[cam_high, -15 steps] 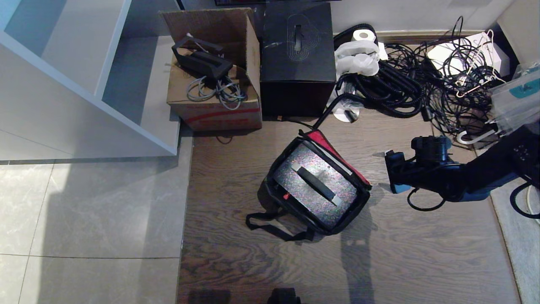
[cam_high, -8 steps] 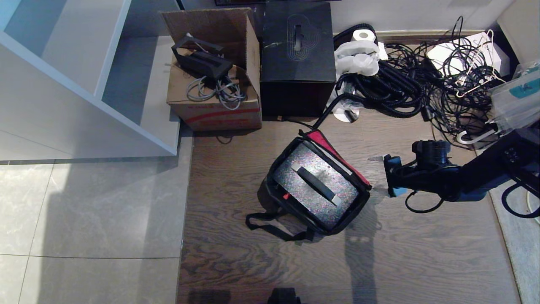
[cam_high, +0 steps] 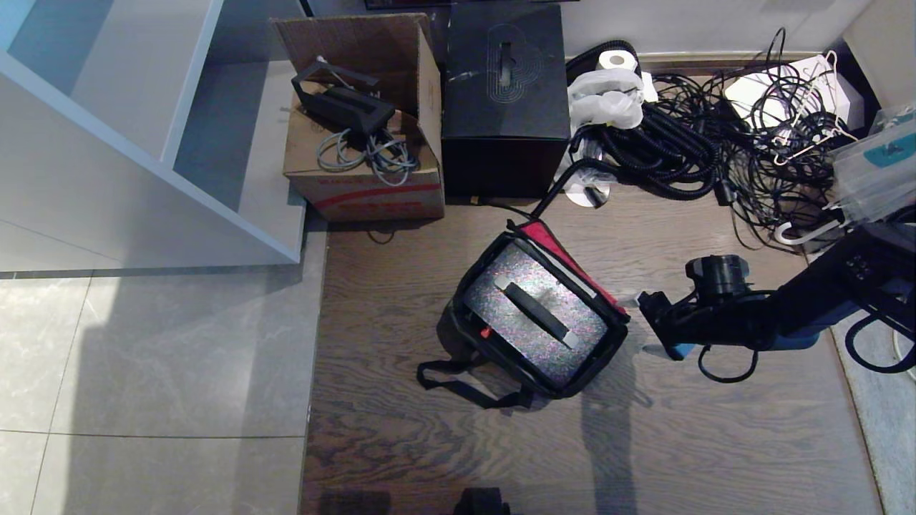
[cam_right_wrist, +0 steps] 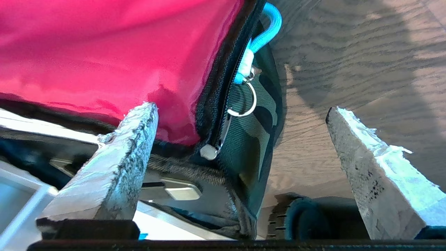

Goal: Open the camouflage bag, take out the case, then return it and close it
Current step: Close the top of the storage box

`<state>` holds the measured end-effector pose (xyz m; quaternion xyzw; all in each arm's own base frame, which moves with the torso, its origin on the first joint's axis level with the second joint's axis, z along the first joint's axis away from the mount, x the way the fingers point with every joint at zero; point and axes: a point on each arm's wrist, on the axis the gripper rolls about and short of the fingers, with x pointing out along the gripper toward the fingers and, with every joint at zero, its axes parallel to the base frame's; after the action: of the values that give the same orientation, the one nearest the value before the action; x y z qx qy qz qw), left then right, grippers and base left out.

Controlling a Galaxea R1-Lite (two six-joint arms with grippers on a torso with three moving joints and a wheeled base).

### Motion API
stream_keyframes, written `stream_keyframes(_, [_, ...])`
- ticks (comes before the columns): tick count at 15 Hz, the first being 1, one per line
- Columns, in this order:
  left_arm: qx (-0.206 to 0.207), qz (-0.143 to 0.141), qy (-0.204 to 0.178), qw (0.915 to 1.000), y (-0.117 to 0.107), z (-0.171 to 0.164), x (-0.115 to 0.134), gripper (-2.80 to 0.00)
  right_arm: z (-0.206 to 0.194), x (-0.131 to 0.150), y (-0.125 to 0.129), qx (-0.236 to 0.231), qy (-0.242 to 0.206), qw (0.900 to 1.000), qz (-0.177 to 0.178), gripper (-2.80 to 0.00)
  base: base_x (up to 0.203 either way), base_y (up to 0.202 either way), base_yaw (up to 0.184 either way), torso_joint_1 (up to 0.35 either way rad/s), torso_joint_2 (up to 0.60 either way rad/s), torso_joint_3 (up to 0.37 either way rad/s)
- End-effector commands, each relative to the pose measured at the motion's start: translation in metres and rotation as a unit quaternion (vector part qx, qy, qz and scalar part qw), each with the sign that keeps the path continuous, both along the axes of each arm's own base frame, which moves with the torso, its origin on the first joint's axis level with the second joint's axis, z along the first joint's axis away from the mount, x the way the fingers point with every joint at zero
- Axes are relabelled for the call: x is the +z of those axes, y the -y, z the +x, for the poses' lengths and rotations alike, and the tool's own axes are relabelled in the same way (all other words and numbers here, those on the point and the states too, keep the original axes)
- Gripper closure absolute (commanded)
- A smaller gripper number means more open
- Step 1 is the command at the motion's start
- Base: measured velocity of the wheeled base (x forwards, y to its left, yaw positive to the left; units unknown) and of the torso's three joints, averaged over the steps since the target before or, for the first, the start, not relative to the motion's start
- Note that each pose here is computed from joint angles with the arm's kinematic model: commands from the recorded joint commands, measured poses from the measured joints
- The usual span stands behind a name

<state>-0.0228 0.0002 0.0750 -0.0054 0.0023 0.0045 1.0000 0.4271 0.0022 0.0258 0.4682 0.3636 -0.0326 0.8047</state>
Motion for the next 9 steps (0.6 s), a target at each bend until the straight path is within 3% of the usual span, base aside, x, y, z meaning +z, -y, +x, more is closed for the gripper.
stream_keyframes(1, [0.0,0.0,0.0,1.0,0.0,0.0,0.0,0.0,0.006,-0.007,-0.004,0.001,0.001,1.0,0.002,-2.8,0.0,0.0,0.0,0.0,0.0,0.0])
stream_keyframes(3, [0.0,0.0,0.0,1.0,0.0,0.0,0.0,0.0,0.016,-0.009,-0.004,-0.011,0.019,1.0,0.006,-2.8,0.0,0.0,0.0,0.0,0.0,0.0])
stream_keyframes(6, [0.0,0.0,0.0,1.0,0.0,0.0,0.0,0.0,0.036,0.001,-0.002,-0.085,0.054,0.994,0.049,-2.8,0.0,0.0,0.0,0.0,0.0,0.0])
stream_keyframes(9, [0.0,0.0,0.0,1.0,0.0,0.0,0.0,0.0,0.039,-0.007,-0.006,-0.085,0.049,0.994,0.054,-2.8,0.0,0.0,0.0,0.0,0.0,0.0])
